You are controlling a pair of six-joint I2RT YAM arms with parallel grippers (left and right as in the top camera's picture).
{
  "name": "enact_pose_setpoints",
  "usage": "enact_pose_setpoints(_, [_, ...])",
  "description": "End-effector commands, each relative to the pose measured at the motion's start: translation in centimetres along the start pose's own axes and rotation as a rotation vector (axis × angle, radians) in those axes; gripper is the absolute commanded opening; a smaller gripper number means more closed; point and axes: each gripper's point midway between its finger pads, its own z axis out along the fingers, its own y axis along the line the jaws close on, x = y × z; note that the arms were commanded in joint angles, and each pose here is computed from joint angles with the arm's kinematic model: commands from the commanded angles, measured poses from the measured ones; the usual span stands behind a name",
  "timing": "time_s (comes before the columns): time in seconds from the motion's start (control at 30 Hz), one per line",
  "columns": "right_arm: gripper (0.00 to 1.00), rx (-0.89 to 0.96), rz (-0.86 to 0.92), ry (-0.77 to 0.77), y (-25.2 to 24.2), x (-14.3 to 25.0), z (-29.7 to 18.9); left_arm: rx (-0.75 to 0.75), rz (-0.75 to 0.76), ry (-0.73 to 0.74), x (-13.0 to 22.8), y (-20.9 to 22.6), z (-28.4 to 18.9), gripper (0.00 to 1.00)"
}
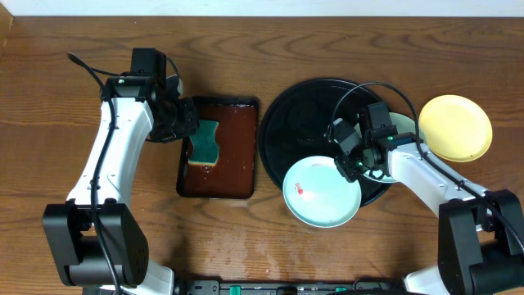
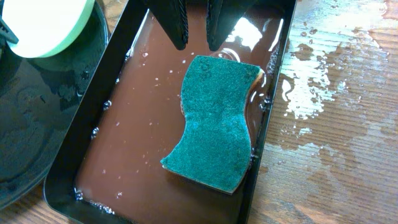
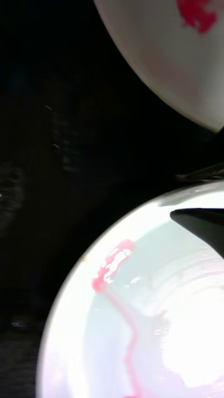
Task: Clean dirty plates on tray and stack at the side
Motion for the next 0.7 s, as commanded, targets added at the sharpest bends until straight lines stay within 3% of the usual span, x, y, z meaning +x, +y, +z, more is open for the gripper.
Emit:
enact_pose_setpoints(0.0, [0.15, -0.011, 0.011, 0.028, 0.4, 0.4, 0.1, 0.006, 0.014, -0.002, 0.1, -0.1, -0.1, 0.14])
enact_pose_setpoints(0.13, [0.15, -0.013, 0.014, 0.030, 0.5, 0.4, 0.1, 0.006, 0.014, -0.003, 0.1, -0.1, -0.1, 0.14])
enact_pose_setpoints(0.2, [0.01, -0.013, 0.018, 0.030, 0.5, 0.4, 0.1, 0.006, 0.014, -0.002, 0.1, -0.1, -0.1, 0.13])
enact_pose_setpoints(0.43, [0.01, 0.020, 0.074, -0.061, -0.4, -2.1, -0.3, 0.006, 0.014, -0.003, 0.1, -0.1, -0.1, 0.14])
enact_pose_setpoints(0.67, [0.01, 0.125, 0.290, -0.248, -3.9, -6.4, -1.6, 0.006, 0.014, -0.003, 0.1, -0.1, -0.1, 0.14])
